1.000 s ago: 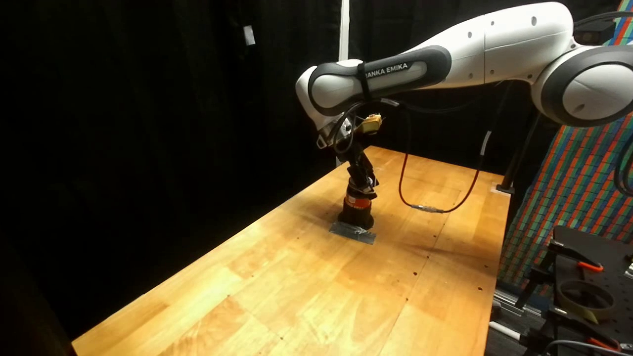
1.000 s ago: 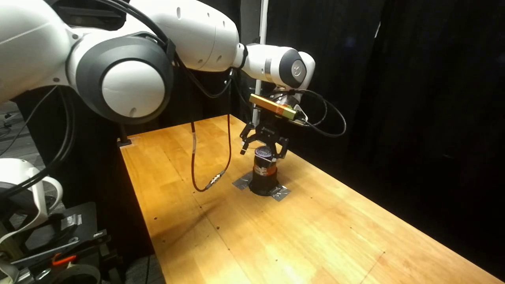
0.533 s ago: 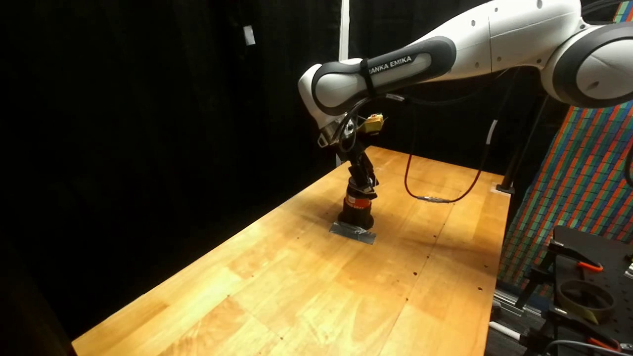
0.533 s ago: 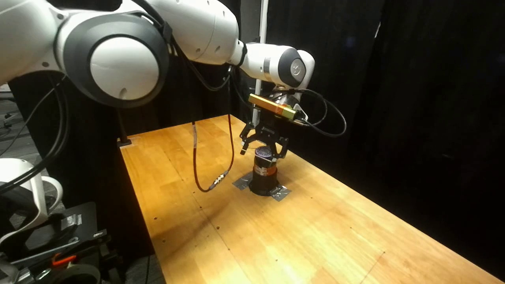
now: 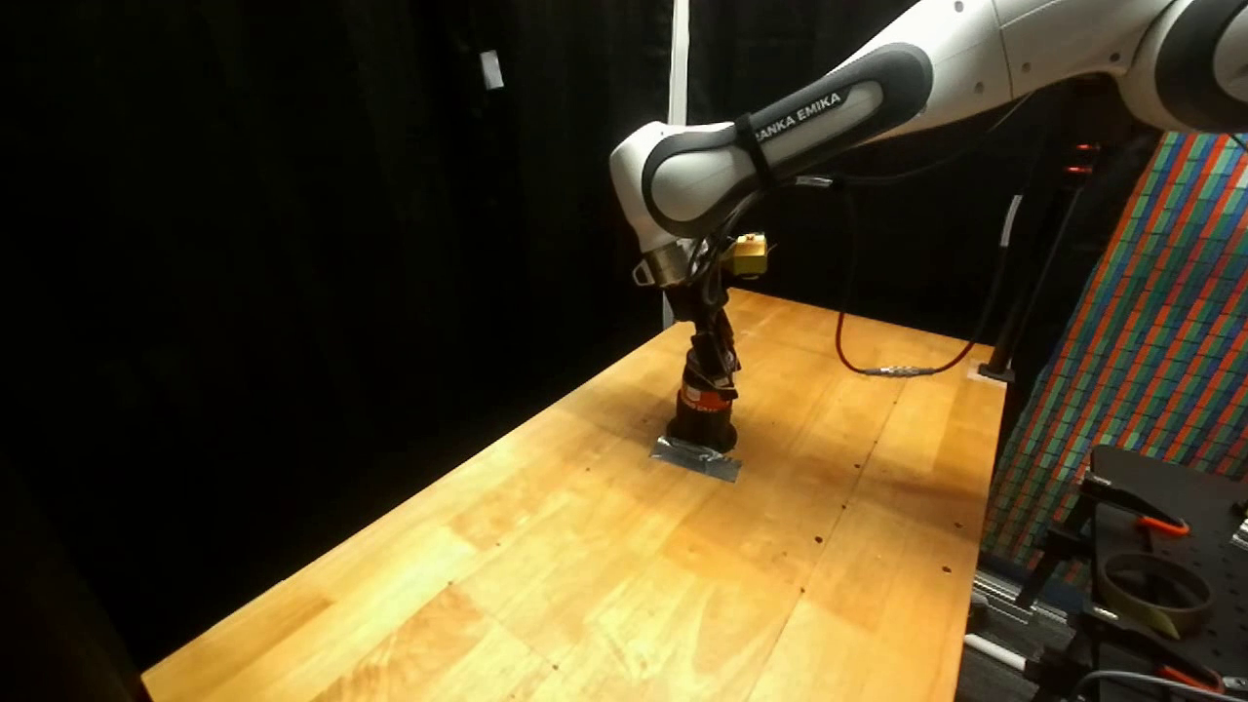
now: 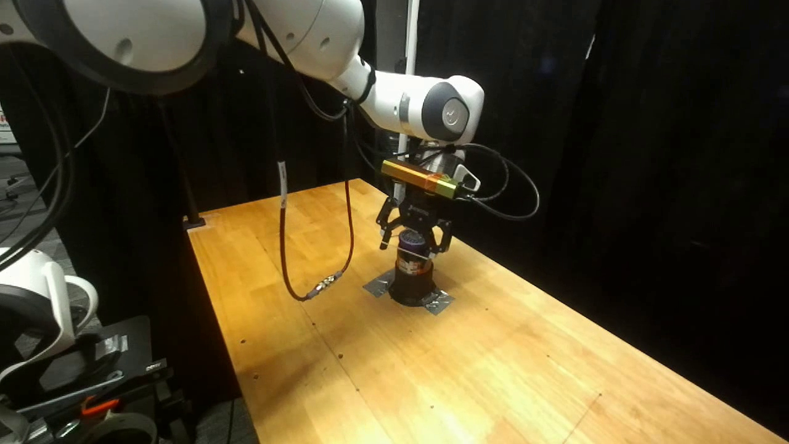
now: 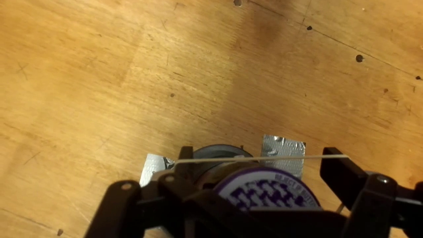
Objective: Put the rubber band around the brown cup
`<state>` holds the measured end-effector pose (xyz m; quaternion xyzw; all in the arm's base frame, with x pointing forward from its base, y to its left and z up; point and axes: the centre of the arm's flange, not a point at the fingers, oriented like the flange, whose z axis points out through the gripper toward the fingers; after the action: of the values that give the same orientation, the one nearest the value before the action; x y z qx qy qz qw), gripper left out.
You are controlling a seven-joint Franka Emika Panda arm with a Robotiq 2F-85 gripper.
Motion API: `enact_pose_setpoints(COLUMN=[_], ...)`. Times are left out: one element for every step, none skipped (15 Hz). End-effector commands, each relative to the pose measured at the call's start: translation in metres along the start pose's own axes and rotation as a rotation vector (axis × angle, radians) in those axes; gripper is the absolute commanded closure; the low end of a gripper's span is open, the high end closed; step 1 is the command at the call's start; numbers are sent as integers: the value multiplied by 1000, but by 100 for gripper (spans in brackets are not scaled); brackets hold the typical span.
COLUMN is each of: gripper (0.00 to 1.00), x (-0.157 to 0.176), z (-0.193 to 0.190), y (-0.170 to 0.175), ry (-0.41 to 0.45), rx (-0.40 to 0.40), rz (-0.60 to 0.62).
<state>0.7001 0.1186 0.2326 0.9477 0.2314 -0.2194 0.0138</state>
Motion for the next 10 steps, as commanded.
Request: enact_pose_setpoints(gripper=[0, 0, 0, 0, 0, 0, 0, 4, 26, 29], x=[-72, -76, -81, -86, -91, -95, -101, -106, -111, -115], z=[23, 24, 25, 27, 29, 32, 36, 39, 43, 45], y=[-24, -25, -27, -29, -30, -32, -33, -34, -35, -35], ry=[29, 36, 45, 52, 61, 74, 89, 109, 143, 180], rx=[-15, -17, -20, -22, -26, -30, -37, -43, -61, -73], rz=[15, 18, 20, 20, 21, 21, 21, 25, 24, 27])
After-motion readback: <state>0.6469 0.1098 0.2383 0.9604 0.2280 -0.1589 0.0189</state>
